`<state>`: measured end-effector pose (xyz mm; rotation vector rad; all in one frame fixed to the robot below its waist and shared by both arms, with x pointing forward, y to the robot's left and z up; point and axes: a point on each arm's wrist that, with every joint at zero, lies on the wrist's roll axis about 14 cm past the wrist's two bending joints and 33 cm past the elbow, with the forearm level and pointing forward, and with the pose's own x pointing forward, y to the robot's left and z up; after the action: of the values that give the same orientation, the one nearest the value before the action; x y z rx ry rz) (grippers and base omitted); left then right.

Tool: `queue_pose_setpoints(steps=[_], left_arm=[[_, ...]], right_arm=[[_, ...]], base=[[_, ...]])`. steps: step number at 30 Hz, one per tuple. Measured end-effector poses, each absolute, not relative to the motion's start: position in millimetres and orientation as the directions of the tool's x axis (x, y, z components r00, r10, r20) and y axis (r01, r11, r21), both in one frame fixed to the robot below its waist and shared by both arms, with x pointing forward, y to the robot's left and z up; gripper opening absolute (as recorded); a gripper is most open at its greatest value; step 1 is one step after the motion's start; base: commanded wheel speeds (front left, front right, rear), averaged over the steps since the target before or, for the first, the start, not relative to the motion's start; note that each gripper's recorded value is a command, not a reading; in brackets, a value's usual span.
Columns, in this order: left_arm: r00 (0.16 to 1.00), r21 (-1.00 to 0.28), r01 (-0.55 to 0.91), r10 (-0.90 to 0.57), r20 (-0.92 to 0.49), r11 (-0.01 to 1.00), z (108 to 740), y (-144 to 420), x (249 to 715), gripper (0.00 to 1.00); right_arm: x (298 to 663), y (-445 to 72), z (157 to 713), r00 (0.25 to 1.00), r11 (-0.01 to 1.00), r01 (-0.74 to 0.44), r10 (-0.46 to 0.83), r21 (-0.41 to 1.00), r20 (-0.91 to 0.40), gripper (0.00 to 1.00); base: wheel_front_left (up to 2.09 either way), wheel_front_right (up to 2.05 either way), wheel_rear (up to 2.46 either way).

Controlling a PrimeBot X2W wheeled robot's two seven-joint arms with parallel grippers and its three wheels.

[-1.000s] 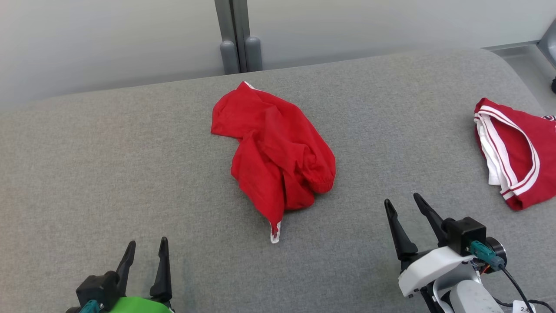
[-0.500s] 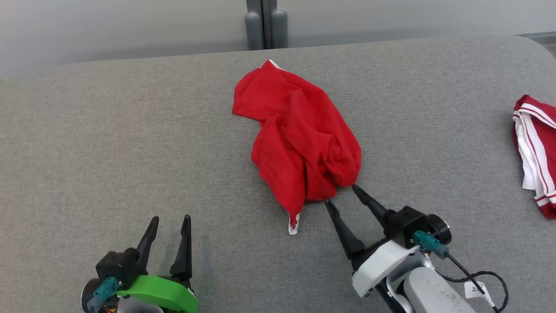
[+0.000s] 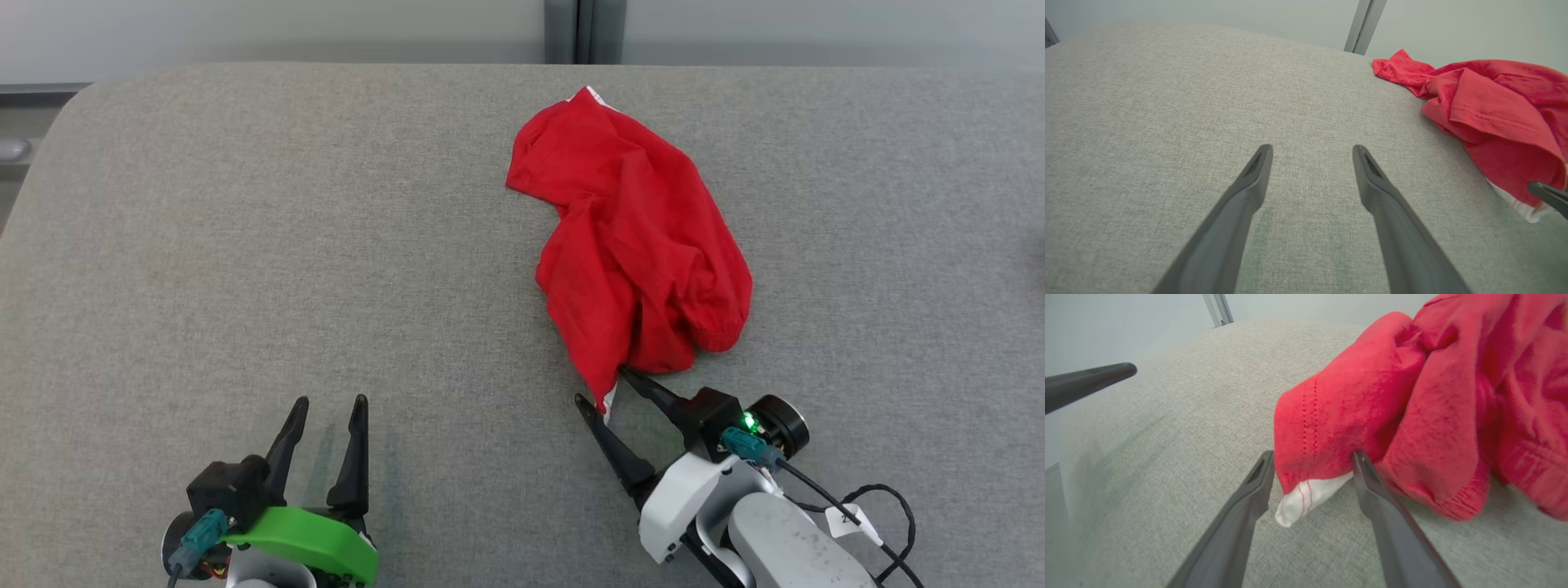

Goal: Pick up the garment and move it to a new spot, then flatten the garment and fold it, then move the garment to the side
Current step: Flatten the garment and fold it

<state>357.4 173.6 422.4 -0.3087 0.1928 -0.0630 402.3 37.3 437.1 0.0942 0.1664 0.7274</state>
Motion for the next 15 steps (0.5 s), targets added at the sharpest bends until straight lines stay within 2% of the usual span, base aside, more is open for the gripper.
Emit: queue_pose_setpoints(steps=[1,4,9,15], left_arm=[[0.98,-0.307,0.028,-0.087,-0.18,0.951,422,175,357,1.0],[0.98,-0.307,0.018,-0.078,-0.185,0.951,421,178,356,1.0],[0.98,-0.305,0.012,-0.071,-0.186,0.952,422,180,356,1.0],[0.98,-0.302,0.019,-0.078,-0.182,0.953,425,177,354,1.0]], right_arm=[[404,39,436,0.732,0.741,-0.656,0.671,0.143,-0.121,0.0],[410,46,436,0.719,0.729,-0.667,0.684,0.153,-0.121,0.0],[423,76,466,0.675,0.67,-0.724,0.737,0.167,-0.029,0.0],[436,135,529,0.528,0.527,-0.849,0.841,0.047,0.114,0.0]], base=[[0.0,0.0,0.0],[0.0,0.0,0.0],[0.0,0.0,0.0],[0.0,0.0,0.0]])
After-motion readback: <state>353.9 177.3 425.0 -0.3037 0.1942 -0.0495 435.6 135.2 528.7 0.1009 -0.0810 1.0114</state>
